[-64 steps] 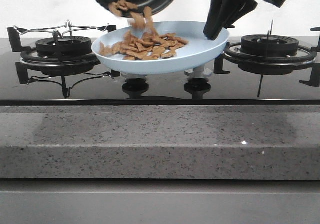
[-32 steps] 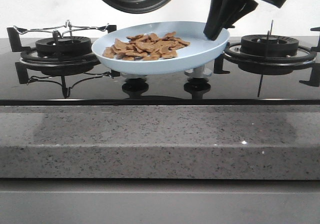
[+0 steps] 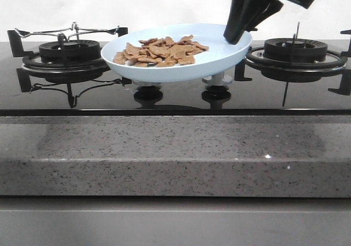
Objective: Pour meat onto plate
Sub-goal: 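Tilt the pan with the left gripper, pouring meat onto the plate, then return the pan to its burner with the left gripper and release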
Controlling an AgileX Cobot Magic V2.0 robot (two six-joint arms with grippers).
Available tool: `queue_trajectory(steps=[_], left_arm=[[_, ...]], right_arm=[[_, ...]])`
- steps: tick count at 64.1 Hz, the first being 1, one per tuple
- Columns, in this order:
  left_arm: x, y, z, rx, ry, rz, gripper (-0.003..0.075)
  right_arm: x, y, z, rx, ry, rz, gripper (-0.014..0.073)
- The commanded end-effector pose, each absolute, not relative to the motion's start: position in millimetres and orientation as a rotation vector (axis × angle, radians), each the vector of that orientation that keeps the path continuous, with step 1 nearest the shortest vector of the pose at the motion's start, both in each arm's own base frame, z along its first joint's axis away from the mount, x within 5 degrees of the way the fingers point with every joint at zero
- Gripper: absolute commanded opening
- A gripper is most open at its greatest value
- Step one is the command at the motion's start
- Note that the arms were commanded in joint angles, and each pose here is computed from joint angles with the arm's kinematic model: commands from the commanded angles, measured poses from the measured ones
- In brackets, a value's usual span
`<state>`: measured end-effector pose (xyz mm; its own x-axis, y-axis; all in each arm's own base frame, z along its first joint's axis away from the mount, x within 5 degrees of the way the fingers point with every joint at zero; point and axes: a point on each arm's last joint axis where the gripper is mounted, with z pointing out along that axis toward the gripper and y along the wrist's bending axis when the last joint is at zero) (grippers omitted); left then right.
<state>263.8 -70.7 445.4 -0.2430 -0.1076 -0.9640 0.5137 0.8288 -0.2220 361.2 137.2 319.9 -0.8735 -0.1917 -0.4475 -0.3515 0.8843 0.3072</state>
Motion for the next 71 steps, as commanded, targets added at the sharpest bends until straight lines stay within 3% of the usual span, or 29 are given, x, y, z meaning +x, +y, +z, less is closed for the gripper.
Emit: queue_trajectory(steps=[1, 19, 30, 46, 71], left_arm=[[268.5, -48.3, 455.0, 0.129, 1.648, -0.776, -0.0020], [321.2, 19.7, 414.2, -0.248, 1.588, -1.161, -0.0020], [348.5, 39.2, 384.5, -0.427, 1.578, -1.283, -0.0020], [379.1, 46.6, 335.0, -0.548, 1.661, -1.357, -0.0020], [388.3, 56.8, 320.5, -0.659, 1.679, -1.254, -0.0020]], right_arm=[[351.7, 136.6, 352.3, -0.397, 2.523, 0.575, -0.0060], [351.6, 136.6, 352.2, -0.397, 2.524, 0.576, -0.0060], [351.6, 136.6, 352.2, -0.397, 2.524, 0.576, -0.0060], [351.6, 136.6, 352.2, -0.397, 2.524, 0.576, -0.0060], [351.6, 136.6, 352.2, -0.397, 2.524, 0.576, -0.0060]])
